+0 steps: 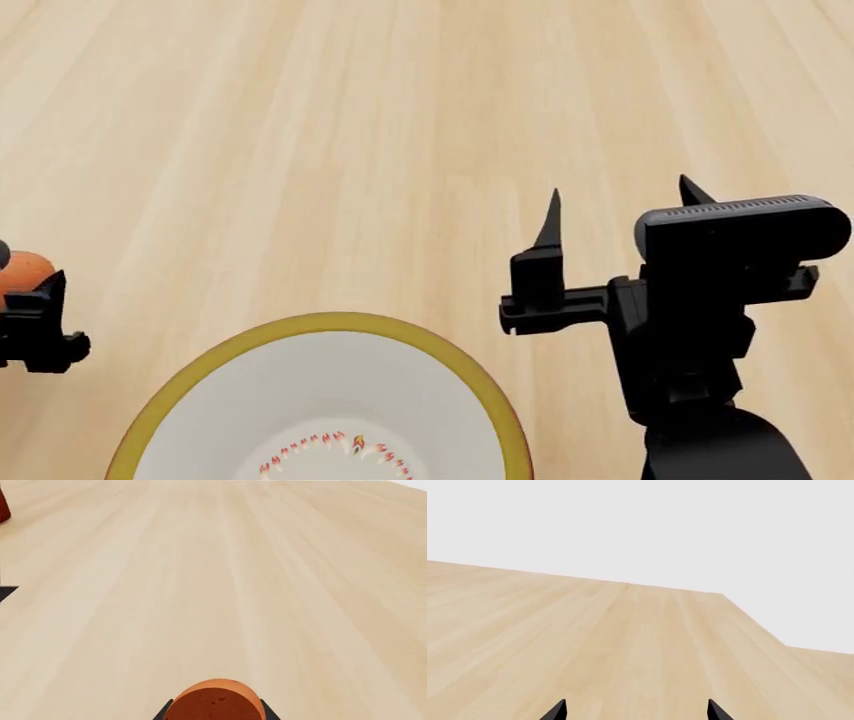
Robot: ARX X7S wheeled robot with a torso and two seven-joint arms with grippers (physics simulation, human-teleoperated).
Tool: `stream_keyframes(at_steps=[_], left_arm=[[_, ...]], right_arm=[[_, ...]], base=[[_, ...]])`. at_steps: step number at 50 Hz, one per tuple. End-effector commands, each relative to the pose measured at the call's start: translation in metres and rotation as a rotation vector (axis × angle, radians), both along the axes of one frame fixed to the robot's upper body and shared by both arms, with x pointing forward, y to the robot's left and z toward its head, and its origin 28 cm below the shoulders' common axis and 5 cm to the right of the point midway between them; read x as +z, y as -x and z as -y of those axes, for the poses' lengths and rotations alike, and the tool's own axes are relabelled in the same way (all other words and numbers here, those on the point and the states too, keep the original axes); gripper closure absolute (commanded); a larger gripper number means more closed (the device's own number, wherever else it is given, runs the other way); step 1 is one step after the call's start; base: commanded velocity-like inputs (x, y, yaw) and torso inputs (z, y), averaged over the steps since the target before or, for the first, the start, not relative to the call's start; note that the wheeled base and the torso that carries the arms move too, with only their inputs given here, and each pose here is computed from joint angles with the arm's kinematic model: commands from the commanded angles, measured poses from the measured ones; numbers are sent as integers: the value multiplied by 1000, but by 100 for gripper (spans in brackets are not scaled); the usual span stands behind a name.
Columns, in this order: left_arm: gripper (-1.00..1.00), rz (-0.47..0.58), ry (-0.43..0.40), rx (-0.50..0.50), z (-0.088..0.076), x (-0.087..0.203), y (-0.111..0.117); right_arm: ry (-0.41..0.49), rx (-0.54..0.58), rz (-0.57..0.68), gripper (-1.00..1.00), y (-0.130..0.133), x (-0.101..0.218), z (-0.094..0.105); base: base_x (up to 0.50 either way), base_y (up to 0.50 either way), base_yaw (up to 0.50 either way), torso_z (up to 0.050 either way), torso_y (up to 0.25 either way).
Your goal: Place the eggs and milk next to the bowl.
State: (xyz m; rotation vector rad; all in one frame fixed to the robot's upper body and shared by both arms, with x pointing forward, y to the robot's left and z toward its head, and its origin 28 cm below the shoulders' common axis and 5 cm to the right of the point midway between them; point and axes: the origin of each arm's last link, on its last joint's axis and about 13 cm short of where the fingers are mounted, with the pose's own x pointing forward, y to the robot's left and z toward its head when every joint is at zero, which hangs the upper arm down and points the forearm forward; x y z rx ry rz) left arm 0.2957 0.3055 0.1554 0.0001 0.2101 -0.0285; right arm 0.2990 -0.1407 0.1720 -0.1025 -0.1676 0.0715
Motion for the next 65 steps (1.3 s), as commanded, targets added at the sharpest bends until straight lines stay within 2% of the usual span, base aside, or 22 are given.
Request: stream_keyframes(at_steps=[1,7,17,27,31,47,65], left_arm=[[100,-28,-40,-120,-15,-7,12],[100,-20,-70,-173,-21,-4,18],[100,-19,-67,-243,-31,0,33],[100,-15,-60,-357,-41,-1,50],[100,-17,-71,-427,-41,-3,59],[100,-19,-74,-553,-45,-8,88],[100,-35,-79,-634,-42,-13,106]], right_arm=[[-13,2,14,-100,-1,1,1],[-13,5,15,-100,-2,1,1],[-13,11,15,-100,-2,1,-1],[-10,13,18,-100,-2,3,-1],[-9,14,19,-100,-2,4,-1],[-13,21,20,-100,-3,3,-3],[-14,24,24,-100,-2,4,-4]], base=[[0,0,0,0,0],[0,0,0,0,0],[0,0,0,0,0],[0,0,0,0,0],[0,0,0,0,0],[0,0,0,0,0],[0,0,0,0,0]])
